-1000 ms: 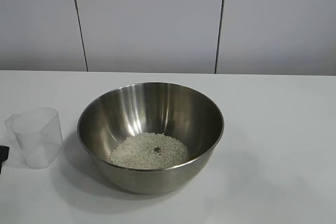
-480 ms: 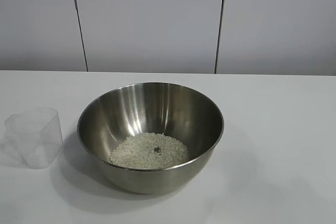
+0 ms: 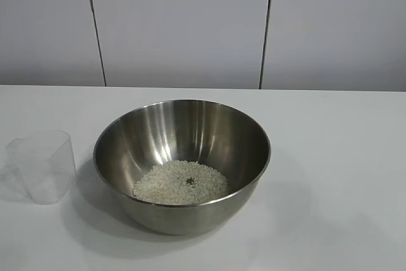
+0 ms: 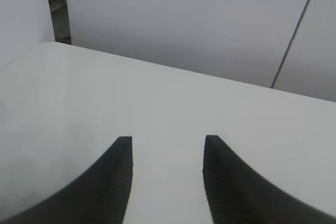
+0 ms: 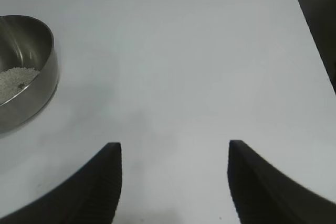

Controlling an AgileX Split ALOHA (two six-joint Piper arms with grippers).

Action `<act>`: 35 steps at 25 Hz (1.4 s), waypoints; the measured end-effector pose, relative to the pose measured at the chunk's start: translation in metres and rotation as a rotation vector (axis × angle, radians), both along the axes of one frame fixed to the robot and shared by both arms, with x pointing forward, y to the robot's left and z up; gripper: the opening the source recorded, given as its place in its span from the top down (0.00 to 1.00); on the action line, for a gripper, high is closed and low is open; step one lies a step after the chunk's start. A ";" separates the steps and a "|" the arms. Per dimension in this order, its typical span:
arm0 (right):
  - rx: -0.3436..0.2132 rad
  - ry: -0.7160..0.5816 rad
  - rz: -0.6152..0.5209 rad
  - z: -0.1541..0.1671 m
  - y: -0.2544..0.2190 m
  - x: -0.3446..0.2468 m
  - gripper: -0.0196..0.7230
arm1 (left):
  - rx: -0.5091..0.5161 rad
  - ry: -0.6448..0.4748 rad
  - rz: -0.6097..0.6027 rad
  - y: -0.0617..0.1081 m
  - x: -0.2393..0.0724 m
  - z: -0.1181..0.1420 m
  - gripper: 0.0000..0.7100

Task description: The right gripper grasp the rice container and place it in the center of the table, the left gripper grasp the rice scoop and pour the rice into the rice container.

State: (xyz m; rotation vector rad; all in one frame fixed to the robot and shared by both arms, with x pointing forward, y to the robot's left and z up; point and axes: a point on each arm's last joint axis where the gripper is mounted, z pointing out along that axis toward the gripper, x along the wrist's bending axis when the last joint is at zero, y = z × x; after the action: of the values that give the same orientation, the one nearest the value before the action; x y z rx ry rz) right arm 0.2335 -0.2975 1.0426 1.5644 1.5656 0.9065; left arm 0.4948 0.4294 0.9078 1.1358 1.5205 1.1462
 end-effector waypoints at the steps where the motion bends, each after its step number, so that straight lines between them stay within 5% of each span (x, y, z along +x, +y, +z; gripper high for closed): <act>1: 0.000 0.000 0.000 0.000 0.000 0.000 0.42 | 0.001 -0.003 -0.001 0.003 -0.002 0.002 0.56; 4: 0.000 0.000 0.000 0.000 0.000 0.000 0.42 | 0.013 -0.054 -0.032 0.003 -0.003 0.021 0.56; 11: 0.000 0.000 0.000 0.000 0.000 0.000 0.42 | 0.090 -0.051 -0.053 -0.001 -0.007 0.120 0.56; 18: 0.000 0.000 0.000 0.000 0.000 0.000 0.42 | 0.081 -0.132 -0.132 -0.039 -0.046 0.216 0.56; 24: 0.000 0.000 0.000 0.000 0.000 0.000 0.42 | 0.071 -0.007 -0.206 -0.056 -0.055 0.215 0.56; 35: 0.000 0.000 0.000 0.000 0.000 0.000 0.42 | 0.016 -0.071 -0.162 -0.053 -0.055 0.220 0.56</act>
State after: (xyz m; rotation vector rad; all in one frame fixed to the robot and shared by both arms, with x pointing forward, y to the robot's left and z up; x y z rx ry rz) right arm 0.2335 -0.2975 1.0426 1.5644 1.5656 0.9065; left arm 0.4400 0.3764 1.1279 1.1941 1.3422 1.0788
